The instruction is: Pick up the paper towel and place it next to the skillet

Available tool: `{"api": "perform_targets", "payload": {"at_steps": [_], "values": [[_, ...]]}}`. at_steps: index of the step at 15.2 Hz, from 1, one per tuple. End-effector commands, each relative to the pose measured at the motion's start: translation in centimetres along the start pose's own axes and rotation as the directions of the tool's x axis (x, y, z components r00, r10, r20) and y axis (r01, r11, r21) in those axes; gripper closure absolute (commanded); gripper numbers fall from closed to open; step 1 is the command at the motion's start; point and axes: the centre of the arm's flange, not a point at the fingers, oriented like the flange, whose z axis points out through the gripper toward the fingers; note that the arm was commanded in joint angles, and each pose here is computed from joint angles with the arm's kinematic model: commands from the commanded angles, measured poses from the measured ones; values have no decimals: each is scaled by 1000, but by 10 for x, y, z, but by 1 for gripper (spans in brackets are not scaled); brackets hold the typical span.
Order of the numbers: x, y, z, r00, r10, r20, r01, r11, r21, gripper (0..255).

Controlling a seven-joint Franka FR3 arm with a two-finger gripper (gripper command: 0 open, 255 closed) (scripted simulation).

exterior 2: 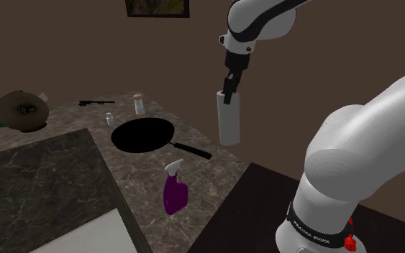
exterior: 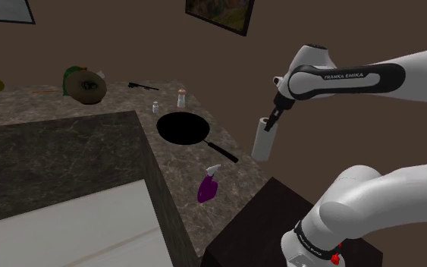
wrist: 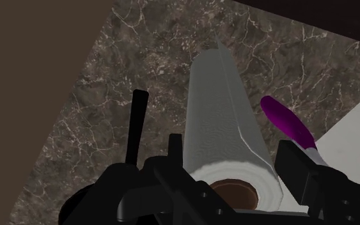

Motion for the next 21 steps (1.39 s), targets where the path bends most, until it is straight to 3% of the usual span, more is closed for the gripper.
{"api": "perform_targets", "payload": {"at_steps": [1, 5, 21], "values": [[1, 0, -11, 1000, 0, 0, 0, 1000, 0, 255], [4, 2, -30, 1000, 0, 0, 0, 1000, 0, 255], [198, -79, -11, 1000, 0, 0, 0, 1000, 0, 255]]}}
